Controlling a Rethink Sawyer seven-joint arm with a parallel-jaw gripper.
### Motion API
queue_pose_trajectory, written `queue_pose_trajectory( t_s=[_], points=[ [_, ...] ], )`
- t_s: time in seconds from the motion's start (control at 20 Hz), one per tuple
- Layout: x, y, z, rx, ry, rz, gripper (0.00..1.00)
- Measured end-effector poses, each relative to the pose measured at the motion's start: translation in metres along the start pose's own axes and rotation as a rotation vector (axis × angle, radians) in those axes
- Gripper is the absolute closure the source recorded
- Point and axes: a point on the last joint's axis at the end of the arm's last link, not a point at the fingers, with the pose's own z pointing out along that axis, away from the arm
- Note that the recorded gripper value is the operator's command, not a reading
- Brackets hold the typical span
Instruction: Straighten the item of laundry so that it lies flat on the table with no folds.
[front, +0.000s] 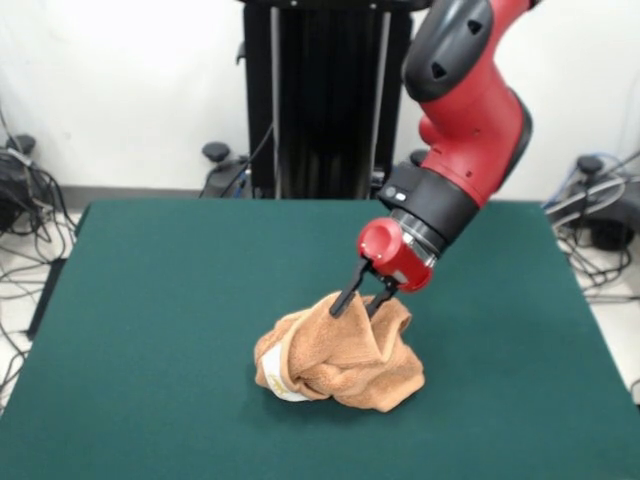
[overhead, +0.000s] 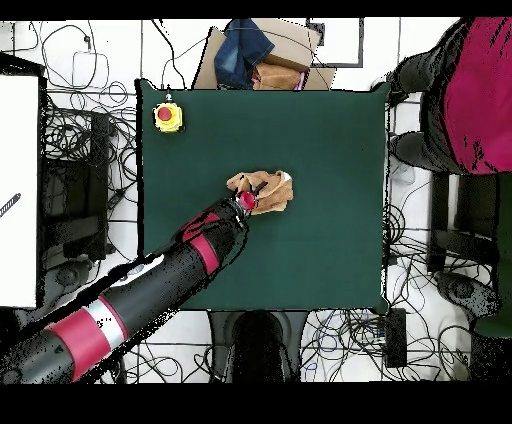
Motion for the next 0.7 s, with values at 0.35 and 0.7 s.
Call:
queue_pose_trajectory(
  t_s=[0.35, 0.7],
  points=[
    [-0.0098, -0.0021, 0.0003, 0.014, -0.056, 0.018, 1.0],
    [-0.0095, -0.0035, 0.0005, 0.02, -0.052, 0.04, 1.0]
  ],
)
